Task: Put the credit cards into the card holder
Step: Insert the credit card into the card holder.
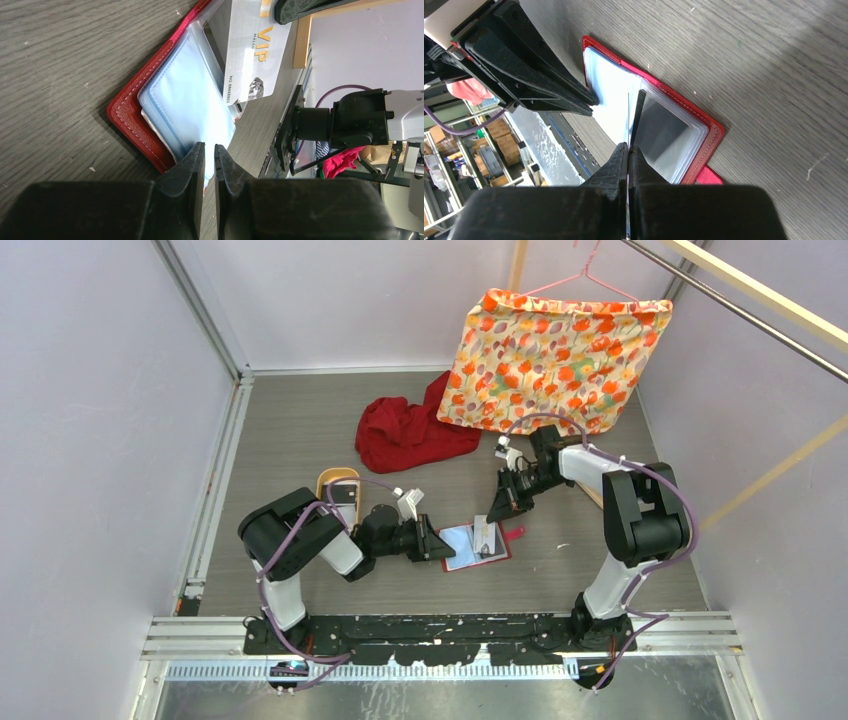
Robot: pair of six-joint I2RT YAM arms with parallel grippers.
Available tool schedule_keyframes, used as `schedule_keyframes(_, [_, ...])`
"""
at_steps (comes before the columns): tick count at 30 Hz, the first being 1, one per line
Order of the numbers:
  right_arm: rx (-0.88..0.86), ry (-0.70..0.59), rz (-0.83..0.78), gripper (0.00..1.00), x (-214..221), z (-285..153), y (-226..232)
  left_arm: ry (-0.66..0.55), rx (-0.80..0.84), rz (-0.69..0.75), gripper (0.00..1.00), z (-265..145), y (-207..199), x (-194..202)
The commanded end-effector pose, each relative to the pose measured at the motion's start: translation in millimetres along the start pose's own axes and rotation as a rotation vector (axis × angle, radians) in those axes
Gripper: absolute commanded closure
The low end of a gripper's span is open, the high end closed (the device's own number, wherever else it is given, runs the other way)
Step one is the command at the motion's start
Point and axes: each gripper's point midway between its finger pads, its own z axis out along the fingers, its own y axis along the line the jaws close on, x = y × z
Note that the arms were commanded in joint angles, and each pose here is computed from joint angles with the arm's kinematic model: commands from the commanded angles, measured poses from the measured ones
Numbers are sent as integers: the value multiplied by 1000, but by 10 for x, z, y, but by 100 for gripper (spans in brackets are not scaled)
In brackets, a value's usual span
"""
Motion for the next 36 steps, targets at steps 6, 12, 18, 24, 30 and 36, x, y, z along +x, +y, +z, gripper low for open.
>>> schedule_keyframes(6, [-63, -14, -6, 99, -51, 5, 121, 4, 11, 11, 85, -24, -3, 25])
schedule_keyframes(12, [-55, -10, -11, 99, -45, -7, 114, 2, 12, 12, 85, -29, -9, 21])
schedule_keyframes(18, [-42, -5, -8, 99, -33, 2, 86, -4, 18, 16, 82, -48, -44, 8])
schedule_keyframes(24, [-22, -9, -26, 99, -39, -35, 87, -9, 16, 24, 76, -87, -92, -20])
schedule_keyframes(30, [-17, -4, -21, 99, -18, -25, 67, -4, 1, 31, 75, -111, -88, -17])
schedule_keyframes(36, [-5, 3, -12, 99, -6, 12, 42, 0, 4, 24, 75, -94, -84, -11])
